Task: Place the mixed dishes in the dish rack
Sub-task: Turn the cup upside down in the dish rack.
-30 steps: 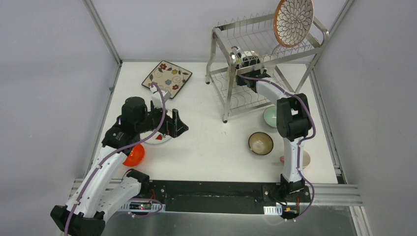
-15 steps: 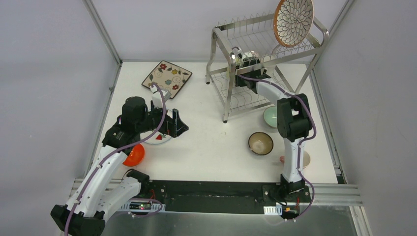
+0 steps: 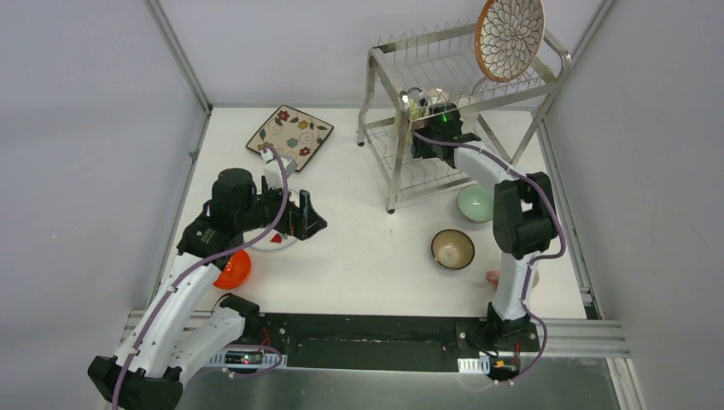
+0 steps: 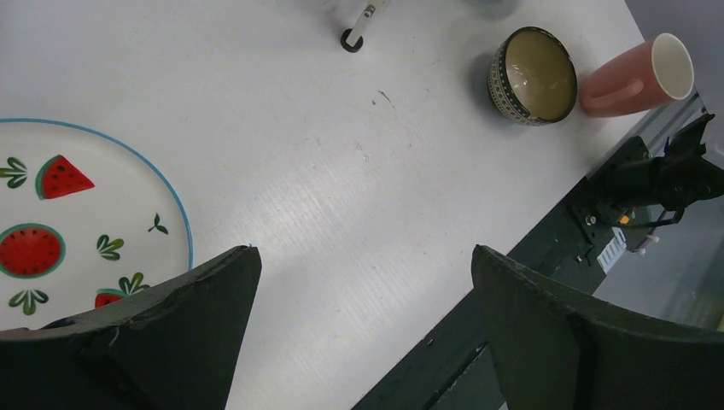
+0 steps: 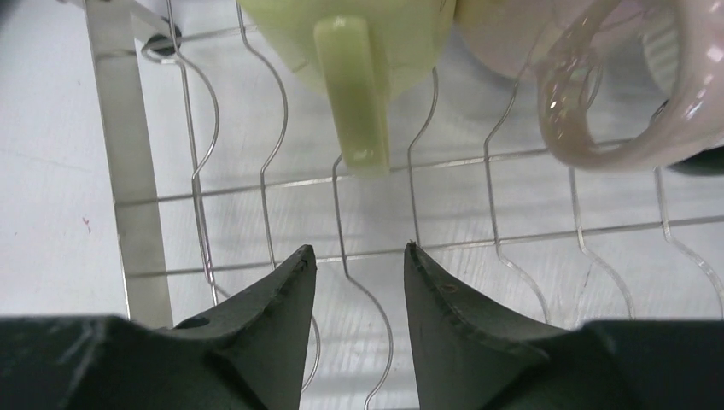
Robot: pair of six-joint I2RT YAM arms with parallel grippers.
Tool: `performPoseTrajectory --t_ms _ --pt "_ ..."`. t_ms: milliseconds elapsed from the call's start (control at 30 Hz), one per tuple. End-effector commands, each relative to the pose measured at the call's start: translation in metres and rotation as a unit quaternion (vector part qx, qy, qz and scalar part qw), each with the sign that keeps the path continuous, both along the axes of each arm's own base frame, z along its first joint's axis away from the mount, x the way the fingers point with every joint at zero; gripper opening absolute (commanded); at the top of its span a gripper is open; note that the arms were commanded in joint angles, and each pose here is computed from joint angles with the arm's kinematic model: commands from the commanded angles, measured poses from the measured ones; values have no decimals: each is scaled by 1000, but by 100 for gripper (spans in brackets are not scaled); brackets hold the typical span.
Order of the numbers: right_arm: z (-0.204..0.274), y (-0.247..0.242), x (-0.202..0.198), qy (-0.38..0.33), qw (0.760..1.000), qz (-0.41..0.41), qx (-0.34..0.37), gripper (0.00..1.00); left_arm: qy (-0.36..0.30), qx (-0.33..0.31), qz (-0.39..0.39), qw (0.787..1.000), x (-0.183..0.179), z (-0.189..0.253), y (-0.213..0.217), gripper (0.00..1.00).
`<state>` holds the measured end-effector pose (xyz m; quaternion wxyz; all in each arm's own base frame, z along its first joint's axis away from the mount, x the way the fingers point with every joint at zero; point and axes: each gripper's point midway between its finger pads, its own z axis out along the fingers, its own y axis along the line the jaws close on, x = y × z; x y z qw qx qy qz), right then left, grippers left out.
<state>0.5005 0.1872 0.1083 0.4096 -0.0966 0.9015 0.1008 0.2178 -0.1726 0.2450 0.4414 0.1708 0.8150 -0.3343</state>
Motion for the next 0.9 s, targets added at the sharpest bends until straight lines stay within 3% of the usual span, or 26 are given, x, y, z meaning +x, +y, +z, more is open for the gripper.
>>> performPoseTrajectory --t_ms 0,167,367,867 --pt "32 5 -20 -4 999 6 43 45 -29 4 2 1000 2 12 2 99" --pt "29 7 -51 45 996 -2 81 43 -30 7 7 1000 2 11 4 99" --pt "30 27 -86 129 975 -17 181 43 -30 8 10 999 2 11 5 99" --pt "56 33 -141 197 921 -104 319 43 -28 15 22 999 5 9 9 99"
